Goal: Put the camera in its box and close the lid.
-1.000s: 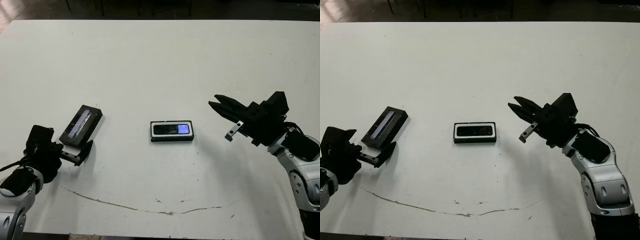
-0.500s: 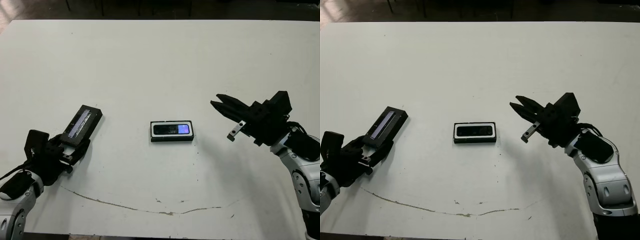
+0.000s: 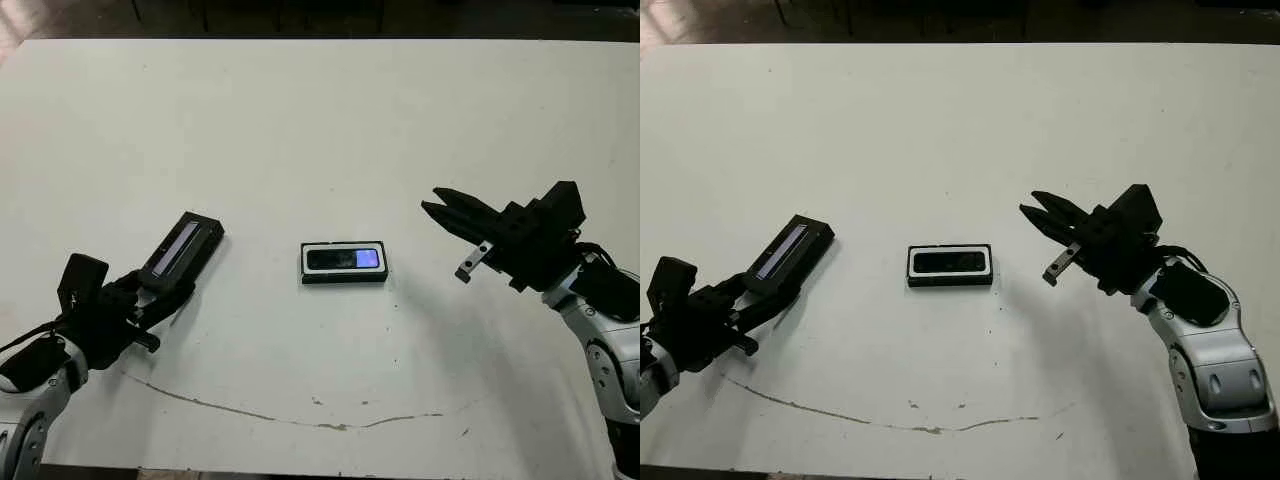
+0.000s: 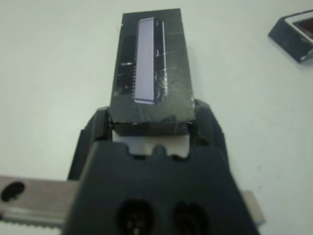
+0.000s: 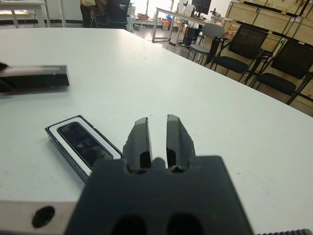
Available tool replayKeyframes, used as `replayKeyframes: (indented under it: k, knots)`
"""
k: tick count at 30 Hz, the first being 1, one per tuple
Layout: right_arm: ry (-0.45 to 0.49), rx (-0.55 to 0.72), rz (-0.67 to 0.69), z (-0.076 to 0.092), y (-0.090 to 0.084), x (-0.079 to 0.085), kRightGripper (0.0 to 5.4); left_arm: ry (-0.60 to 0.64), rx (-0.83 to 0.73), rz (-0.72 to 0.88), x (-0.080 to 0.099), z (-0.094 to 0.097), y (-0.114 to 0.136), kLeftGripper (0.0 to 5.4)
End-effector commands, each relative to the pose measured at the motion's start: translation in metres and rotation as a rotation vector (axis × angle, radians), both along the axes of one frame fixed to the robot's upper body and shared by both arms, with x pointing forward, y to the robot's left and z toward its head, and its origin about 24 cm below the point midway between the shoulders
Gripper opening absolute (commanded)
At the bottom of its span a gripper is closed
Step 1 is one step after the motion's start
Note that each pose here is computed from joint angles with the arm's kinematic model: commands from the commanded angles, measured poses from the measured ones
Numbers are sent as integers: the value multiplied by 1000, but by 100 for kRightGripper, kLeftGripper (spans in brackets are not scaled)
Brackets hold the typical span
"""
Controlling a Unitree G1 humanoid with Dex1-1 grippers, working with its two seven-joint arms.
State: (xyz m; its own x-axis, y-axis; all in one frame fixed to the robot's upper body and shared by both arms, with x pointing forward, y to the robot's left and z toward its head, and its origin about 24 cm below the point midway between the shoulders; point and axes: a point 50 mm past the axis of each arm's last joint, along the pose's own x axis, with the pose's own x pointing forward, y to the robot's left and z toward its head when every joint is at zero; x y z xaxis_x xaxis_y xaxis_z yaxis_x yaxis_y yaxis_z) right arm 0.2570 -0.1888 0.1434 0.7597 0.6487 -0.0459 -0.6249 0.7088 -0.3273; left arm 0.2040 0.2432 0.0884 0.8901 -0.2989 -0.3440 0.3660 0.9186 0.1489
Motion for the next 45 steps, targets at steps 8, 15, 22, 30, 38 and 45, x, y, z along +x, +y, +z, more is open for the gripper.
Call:
replayKeyframes:
  k: [8,15,22,30,38,45]
  knots:
    - [28,-2,-40,-3,-7,2,0,-245,66,-173,22,48,-4,150]
    - [41,43,-63,-1,-16,13,0,-329,110,-488,55,83,-28,150]
    - [36,10,-146,4,-29,23,0,-176,95,-665,83,77,-53,150]
    - [7,28,-197,9,-50,37,0,-17,172,-857,102,67,-69,150]
    - [16,26,-210,5,-52,40,0,125,176,-958,114,61,-75,150]
    - [14,2,-203,3,-52,42,0,180,160,-1004,118,52,-74,150]
